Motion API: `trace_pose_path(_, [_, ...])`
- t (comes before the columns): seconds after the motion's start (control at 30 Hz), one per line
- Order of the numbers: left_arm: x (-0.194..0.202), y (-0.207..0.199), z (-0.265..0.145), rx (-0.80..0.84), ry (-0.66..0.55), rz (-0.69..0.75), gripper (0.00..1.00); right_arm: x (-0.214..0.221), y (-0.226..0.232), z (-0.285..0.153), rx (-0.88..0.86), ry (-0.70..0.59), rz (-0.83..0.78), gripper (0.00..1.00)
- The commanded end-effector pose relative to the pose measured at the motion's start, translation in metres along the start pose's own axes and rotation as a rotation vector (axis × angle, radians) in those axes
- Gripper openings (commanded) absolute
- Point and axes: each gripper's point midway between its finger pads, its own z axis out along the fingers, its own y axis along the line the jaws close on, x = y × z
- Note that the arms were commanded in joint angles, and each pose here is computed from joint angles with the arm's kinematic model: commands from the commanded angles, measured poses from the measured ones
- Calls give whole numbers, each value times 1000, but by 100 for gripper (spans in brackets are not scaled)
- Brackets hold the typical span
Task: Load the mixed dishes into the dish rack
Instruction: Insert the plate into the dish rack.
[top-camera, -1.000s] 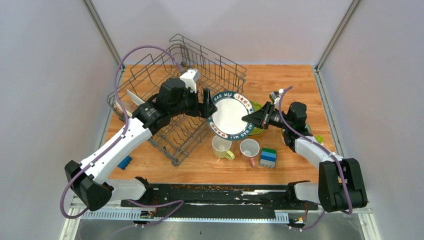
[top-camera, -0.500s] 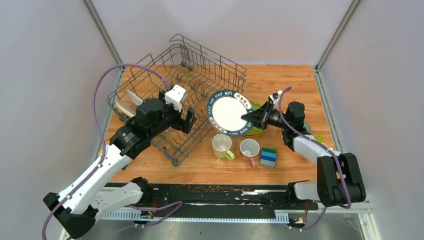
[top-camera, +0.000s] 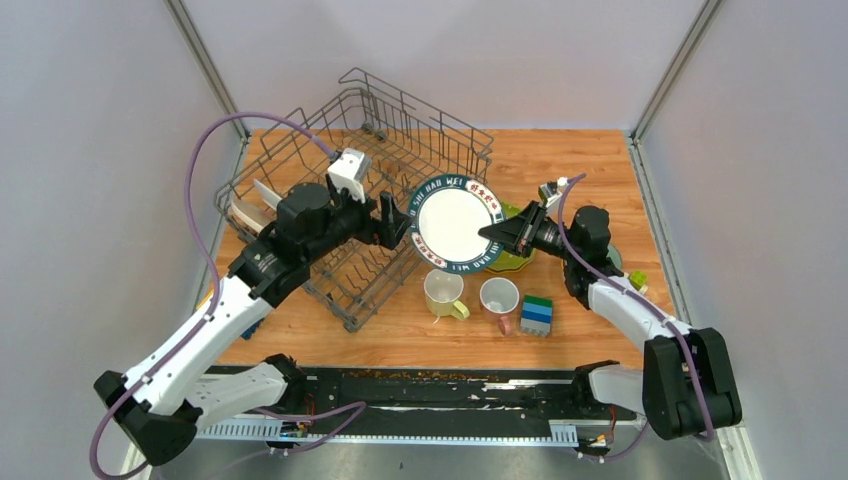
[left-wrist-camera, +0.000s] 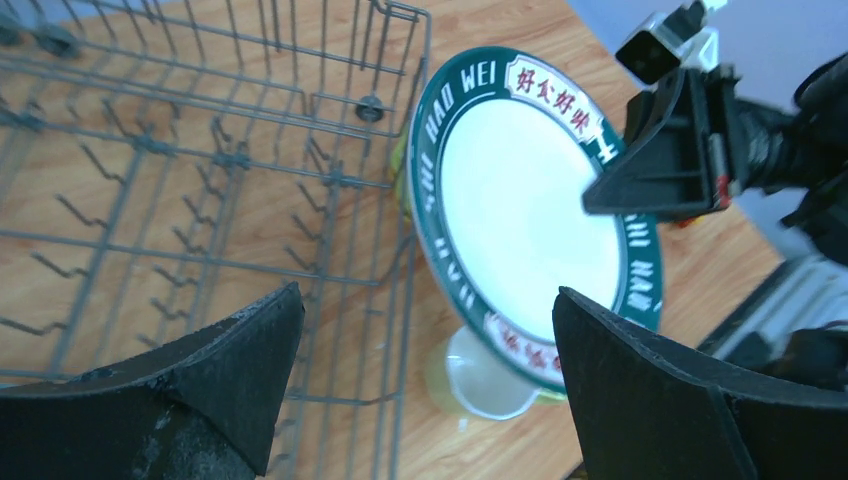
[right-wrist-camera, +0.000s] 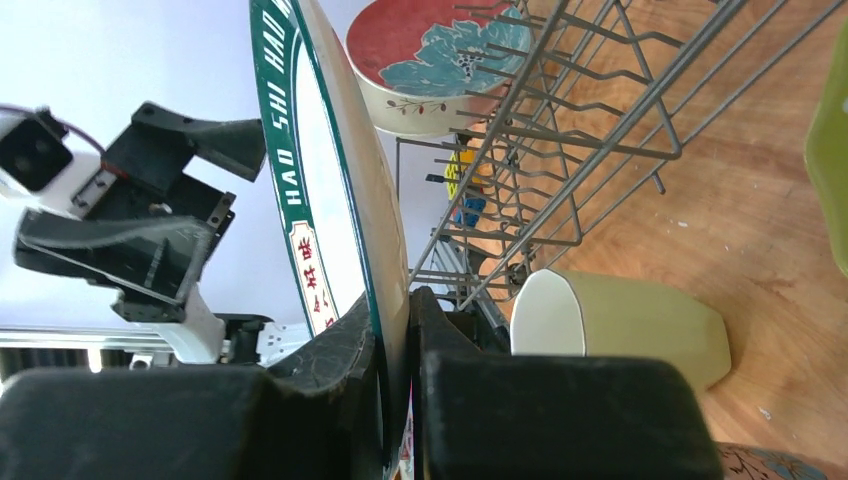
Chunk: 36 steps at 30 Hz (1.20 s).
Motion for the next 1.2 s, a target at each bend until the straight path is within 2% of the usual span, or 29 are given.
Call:
trace_pose_path(0.0, [-9,-25,9,42,49,-348,100,-9,32,2,-75,-68,-150,0])
trace_pose_path(0.2, [0,-29,7,40,33,-555,93,-5,36,1,-90,-70,-185,0])
trace_pose_path(0.4, [10,-20,11,-43,74,-615,85,3,45,3,-115,-54,-240,0])
trace_pose_path(0.5, [13,-23,17,-31,91,-634,76,5,44,3,-117,-47,-240,0])
trace_pose_path(0.6, [18,-26,24,-25,105,-656,73,4,44,2,-115,-55,-232,0])
trace_pose_path(0.7, [17,-26,28,-24,99,-662,60,4,44,3,-115,-50,-228,0])
trace_pose_path(0.77, [16,-25,30,-28,93,-661,55,4,43,4,-114,-49,-225,0])
trace_pose_path(1.03, [19,-30,39,-23,108,-651,49,5,37,12,-135,3,-193,0])
trace_pose_path(1.13, [21,-26,40,-51,112,-651,37,7,35,13,-140,16,-183,0])
trace_pose_path(1.17, [21,-26,39,-54,109,-652,35,7,33,14,-138,14,-180,0])
